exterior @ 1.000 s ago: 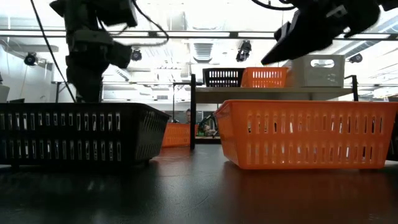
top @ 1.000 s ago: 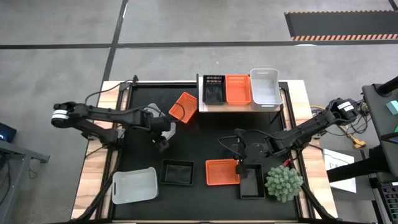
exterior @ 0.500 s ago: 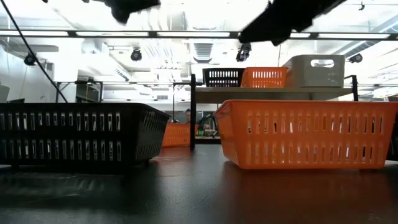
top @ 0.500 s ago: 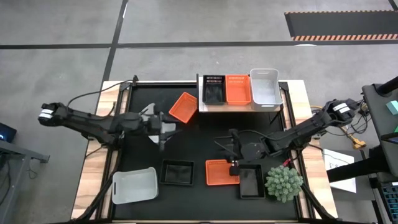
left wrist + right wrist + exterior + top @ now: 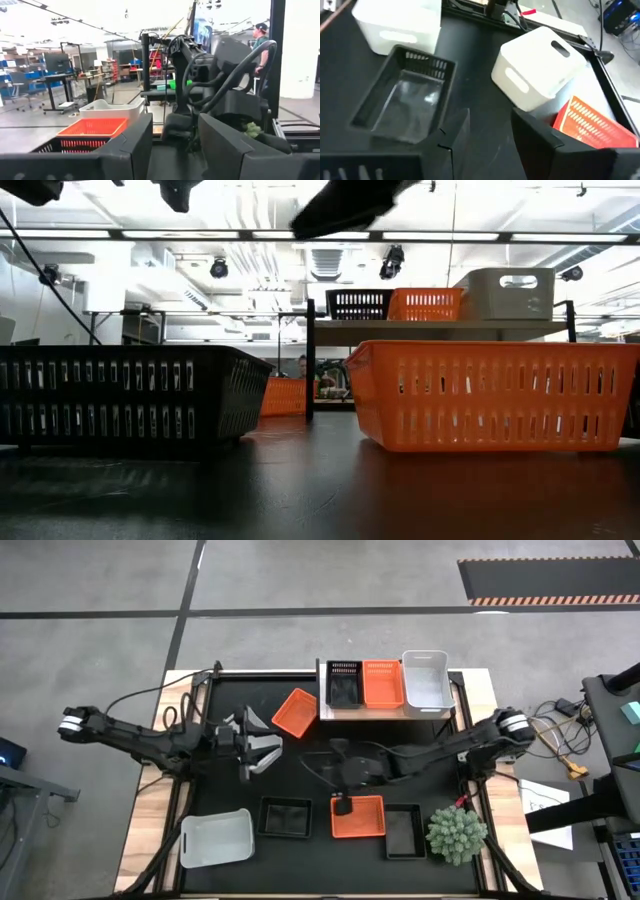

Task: Stack baskets on shelf by color
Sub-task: Stack the top white bin on the white bin on the shelf

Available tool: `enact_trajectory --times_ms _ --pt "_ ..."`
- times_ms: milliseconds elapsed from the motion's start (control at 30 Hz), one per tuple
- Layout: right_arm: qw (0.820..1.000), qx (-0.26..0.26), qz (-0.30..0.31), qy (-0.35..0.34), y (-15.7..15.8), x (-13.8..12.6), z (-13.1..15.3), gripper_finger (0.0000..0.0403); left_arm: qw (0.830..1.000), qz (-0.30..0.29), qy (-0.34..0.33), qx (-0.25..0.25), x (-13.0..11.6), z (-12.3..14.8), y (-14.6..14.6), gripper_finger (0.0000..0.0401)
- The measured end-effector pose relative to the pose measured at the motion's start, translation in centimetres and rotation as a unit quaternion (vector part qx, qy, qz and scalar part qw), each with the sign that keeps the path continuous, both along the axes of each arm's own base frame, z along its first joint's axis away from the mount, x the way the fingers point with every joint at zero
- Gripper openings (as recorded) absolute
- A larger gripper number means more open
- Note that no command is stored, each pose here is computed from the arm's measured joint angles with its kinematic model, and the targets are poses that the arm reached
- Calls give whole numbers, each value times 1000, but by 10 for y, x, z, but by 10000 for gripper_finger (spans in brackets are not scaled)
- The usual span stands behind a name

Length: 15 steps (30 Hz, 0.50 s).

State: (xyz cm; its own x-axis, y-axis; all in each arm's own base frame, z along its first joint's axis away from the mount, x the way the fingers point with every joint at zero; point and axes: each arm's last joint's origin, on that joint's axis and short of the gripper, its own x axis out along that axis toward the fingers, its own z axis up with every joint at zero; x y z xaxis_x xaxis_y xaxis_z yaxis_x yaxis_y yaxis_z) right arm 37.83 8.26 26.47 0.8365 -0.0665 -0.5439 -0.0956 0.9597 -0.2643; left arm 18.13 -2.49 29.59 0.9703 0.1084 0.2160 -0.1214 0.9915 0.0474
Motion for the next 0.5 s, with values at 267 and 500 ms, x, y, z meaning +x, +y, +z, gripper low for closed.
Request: enact_trajectory --times_ms 267,500 --pt "999 -10 35 38 -29 59 -5 155 1000 -2 9 1 -12 -4 2 144" --pt "997 -31 29 61 -61 98 -23 157 1000 21 -6 -6 -28 -12 6 144"
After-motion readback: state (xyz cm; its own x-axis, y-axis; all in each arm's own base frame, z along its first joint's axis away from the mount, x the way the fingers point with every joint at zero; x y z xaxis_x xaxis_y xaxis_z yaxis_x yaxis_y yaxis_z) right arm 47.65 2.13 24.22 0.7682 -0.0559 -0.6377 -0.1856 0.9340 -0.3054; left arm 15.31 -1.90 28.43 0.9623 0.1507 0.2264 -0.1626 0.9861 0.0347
